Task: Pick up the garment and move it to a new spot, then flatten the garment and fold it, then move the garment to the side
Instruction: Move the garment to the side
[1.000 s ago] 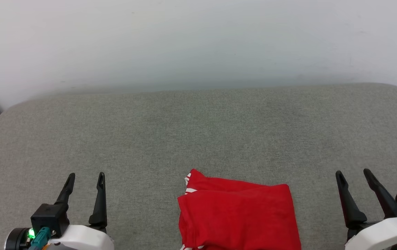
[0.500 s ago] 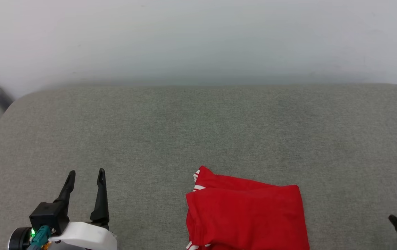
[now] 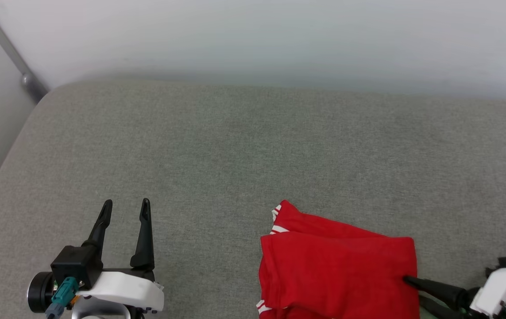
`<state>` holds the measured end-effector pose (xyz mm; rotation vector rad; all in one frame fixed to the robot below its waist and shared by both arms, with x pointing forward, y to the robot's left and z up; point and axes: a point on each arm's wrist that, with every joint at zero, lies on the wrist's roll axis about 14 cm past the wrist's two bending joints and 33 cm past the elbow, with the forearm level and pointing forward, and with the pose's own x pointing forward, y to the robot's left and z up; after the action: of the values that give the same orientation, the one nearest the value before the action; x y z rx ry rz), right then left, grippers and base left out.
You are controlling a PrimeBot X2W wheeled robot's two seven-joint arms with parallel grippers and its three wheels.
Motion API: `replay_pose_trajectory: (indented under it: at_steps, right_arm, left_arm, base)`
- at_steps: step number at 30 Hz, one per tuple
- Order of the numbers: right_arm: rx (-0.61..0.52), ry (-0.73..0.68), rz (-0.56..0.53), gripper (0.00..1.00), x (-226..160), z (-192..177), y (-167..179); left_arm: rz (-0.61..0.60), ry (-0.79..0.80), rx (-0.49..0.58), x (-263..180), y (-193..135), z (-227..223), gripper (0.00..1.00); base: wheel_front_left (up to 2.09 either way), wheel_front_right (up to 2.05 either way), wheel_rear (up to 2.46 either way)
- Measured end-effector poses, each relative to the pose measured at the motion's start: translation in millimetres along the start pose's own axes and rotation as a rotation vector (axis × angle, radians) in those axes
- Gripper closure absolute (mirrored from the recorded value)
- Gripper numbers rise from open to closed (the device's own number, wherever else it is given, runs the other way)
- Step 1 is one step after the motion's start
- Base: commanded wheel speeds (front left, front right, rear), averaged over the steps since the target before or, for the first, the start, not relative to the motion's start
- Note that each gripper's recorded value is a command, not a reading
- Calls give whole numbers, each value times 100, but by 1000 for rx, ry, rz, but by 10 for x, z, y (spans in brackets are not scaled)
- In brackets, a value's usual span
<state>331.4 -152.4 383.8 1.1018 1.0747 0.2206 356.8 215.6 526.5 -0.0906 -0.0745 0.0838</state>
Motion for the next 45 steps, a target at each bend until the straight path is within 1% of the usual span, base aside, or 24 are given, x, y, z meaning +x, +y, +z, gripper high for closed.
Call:
replay_pose_trajectory:
  at_steps: [4,5,6,7,8,9,15,17,19,22,25,27,30,32,35,38,41,45]
  right_arm:
    - [54,63,76,0,257,-75,170]
    - [71,90,92,0,380,-105,225]
    - [67,97,90,22,407,-108,235]
    - [61,105,91,54,428,-111,252]
    - [54,110,91,79,441,-115,268]
    - [45,110,94,100,451,-111,292]
    - [-57,101,92,100,427,-104,436]
    - [-129,81,73,100,380,-57,486]
    - [-232,38,31,100,306,39,518]
    - [-411,-21,-54,100,178,167,543]
    - [-590,-88,-178,100,-6,335,471]
    - [-662,-126,-260,100,-152,460,376]
    - [-743,-183,-363,100,-377,649,276]
    - [-776,-244,-410,100,-543,802,258]
    - [-796,-301,-489,100,-770,968,148]
    - [-792,-365,-572,100,-1032,1160,18]
    - [-775,-420,-654,100,-1271,1353,-133]
    - [-755,-497,-738,100,-1458,1633,-285]
  left_arm:
    - [10,12,3,14,35,-50,0]
    - [16,12,2,54,52,-62,0]
    - [18,16,-1,56,51,-77,0]
    - [21,19,-3,62,53,-91,0]
    - [20,21,-5,66,53,-99,0]
    - [19,22,-4,70,49,-107,0]
    - [4,27,-5,98,10,-136,0]
    - [-12,23,-3,114,-29,-129,0]
    - [-26,18,-2,136,-65,-120,0]
    - [-48,7,-4,186,-138,-95,0]
    - [-83,7,-9,243,-255,-107,0]
    - [-119,10,-10,296,-375,-130,0]
    - [-183,2,-17,403,-595,-131,0]
    - [-230,-5,-23,491,-764,-132,0]
    - [-325,-39,-28,662,-1087,-71,0]
    - [-413,-57,-41,833,-1408,-53,0]
    - [-482,-67,-41,1019,-1657,-85,0]
    - [-578,-60,-27,1251,-1953,-214,0]
  base:
    - [0,0,0]
    - [0,0,0]
    - [0,0,0]
    - [0,0,0]
    - [0,0,0]
    - [0,0,0]
    - [0,0,0]
    - [0,0,0]
    - [0,0,0]
    - [0,0,0]
    - [0,0,0]
    - [0,0,0]
    - [0,0,0]
    - [0,0,0]
    - [0,0,0]
    - [0,0,0]
    - [0,0,0]
    - [0,0,0]
